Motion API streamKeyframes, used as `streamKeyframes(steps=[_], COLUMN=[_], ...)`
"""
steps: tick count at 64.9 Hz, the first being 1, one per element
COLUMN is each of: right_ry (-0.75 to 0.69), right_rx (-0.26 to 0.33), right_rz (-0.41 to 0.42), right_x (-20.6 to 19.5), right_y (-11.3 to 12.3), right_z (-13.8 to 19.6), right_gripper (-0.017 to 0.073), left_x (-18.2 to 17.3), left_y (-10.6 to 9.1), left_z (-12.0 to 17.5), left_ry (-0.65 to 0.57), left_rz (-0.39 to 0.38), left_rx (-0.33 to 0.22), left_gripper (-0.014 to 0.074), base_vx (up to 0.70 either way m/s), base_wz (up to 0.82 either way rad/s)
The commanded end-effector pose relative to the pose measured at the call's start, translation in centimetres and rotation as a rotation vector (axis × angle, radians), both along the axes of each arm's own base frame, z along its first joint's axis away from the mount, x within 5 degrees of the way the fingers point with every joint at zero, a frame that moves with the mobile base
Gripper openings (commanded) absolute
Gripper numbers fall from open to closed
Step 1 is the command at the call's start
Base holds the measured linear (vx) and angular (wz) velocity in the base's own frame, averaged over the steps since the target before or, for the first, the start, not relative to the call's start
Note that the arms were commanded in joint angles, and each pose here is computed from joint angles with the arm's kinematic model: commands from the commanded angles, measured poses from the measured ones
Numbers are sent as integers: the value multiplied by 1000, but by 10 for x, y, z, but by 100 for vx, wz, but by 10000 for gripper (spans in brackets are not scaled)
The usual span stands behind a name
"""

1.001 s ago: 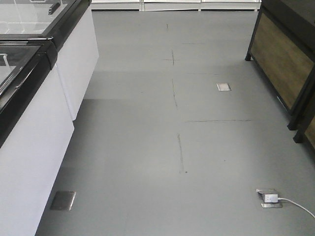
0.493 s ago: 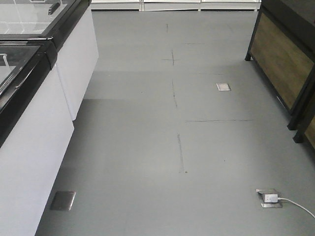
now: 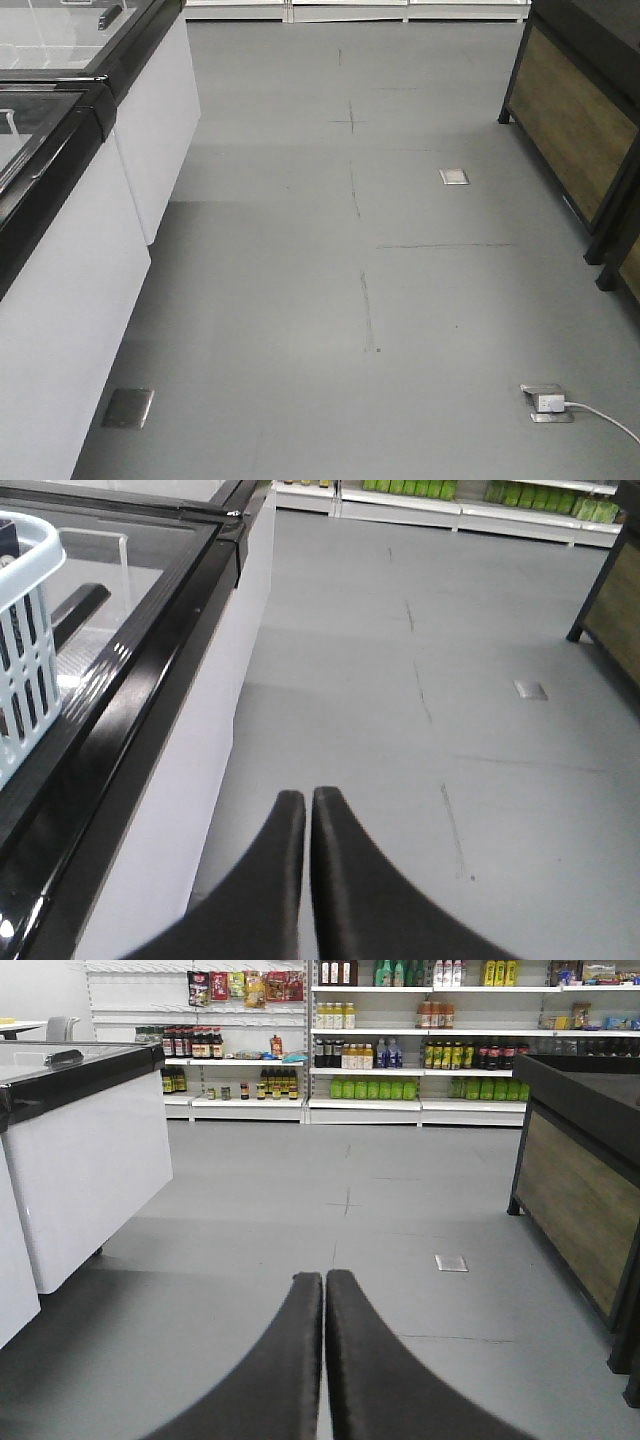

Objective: Left arm holds basket, right arm returns cookies

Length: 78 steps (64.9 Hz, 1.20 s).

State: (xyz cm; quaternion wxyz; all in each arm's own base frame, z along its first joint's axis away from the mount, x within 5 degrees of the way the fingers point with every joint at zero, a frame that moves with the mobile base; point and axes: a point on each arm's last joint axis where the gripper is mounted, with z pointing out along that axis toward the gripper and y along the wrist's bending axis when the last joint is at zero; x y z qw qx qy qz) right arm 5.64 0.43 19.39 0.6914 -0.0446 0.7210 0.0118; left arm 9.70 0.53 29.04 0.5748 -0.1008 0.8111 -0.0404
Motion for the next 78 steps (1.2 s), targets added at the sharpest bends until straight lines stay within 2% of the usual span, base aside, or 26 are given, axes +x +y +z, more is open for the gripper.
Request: streamKeyframes(steps=[1,21,27,33,44,59,64,78], right_ry=[-79,-79,-79,-79,-79,-79,-79,-79], right_rx=[3,3,3,3,3,3,3,3], right_rz=[0,0,0,0,0,0,0,0], right_x=[-1,-1,-1,-1,-1,-1,-1,-1], right_y=[0,0,0,0,0,0,0,0], right_z=[6,6,6,6,6,6,6,6], right_gripper=[-8,-8,-8,-8,-8,-8,-8,-8], left_x=[9,10,10,9,8,8,8,6], left_y=[0,1,1,2,1,1,1,1], left_z=[14,13,13,14,22,25,25,21], left_ry=[-49,-42,-40,-37,-42,-49,-49,4], left_rz=[0,0,-3,-15,-17,-16,-16,-18], left_rx=[2,2,35,86,68,73,73,71], left_gripper=[-7,-4,11,48,169,352,378,380], base_vx=[0,0,0,0,0,0,0,0], base_wz=[0,0,0,0,0,0,0,0])
